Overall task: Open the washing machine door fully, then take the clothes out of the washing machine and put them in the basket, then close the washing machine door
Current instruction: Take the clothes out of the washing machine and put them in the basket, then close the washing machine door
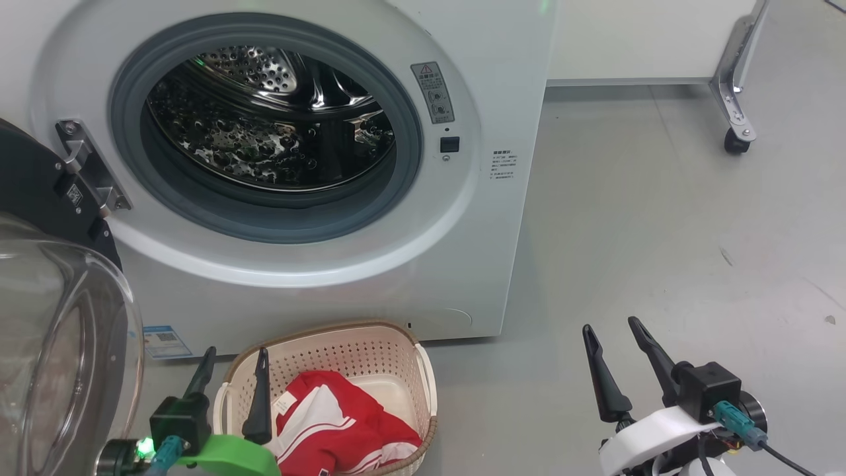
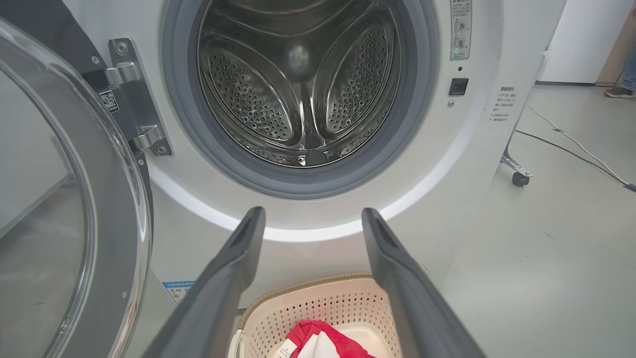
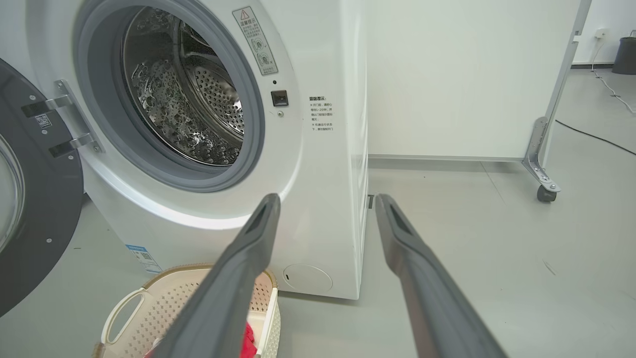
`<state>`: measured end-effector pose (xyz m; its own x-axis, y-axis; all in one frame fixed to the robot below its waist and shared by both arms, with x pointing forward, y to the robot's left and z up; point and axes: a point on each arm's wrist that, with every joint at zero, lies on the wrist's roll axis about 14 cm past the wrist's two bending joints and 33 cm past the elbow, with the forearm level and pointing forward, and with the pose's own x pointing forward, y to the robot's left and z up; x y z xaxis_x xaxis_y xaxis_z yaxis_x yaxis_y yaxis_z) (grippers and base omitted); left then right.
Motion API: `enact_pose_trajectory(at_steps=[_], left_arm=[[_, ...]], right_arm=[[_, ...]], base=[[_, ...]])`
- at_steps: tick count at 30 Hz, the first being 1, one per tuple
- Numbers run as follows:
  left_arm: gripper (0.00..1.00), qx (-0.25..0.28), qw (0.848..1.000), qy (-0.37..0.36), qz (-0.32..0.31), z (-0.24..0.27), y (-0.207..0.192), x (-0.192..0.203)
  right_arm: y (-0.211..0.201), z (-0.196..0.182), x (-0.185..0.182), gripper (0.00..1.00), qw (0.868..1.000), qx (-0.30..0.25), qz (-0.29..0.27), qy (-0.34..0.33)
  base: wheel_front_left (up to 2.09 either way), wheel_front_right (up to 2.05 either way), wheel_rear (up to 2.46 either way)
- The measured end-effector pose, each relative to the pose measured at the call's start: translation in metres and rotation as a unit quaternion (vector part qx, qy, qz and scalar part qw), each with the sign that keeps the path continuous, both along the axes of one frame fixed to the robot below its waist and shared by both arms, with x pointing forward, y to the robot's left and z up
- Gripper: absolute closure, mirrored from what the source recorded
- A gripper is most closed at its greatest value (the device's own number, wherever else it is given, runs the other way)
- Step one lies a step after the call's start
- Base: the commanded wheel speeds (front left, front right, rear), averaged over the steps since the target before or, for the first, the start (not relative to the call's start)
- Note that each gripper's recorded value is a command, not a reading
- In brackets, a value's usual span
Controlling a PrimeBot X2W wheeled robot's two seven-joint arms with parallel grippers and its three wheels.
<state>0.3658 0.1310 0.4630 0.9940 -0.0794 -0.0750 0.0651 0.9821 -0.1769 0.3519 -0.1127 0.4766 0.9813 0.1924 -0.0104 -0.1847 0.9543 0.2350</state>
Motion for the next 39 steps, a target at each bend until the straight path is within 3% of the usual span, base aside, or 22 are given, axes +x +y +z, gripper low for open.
enact_pose_trajectory(at_steps=[39], left_arm=[[0.00,-0.003,1.000,-0.006,-0.004,0.017,-0.005,-0.020]], right_arm=[[-0.004,-0.003,-0.006,0.00,1.000,-0.003,-0.009,0.004]], base=[[-0.01,0.01,0.00]])
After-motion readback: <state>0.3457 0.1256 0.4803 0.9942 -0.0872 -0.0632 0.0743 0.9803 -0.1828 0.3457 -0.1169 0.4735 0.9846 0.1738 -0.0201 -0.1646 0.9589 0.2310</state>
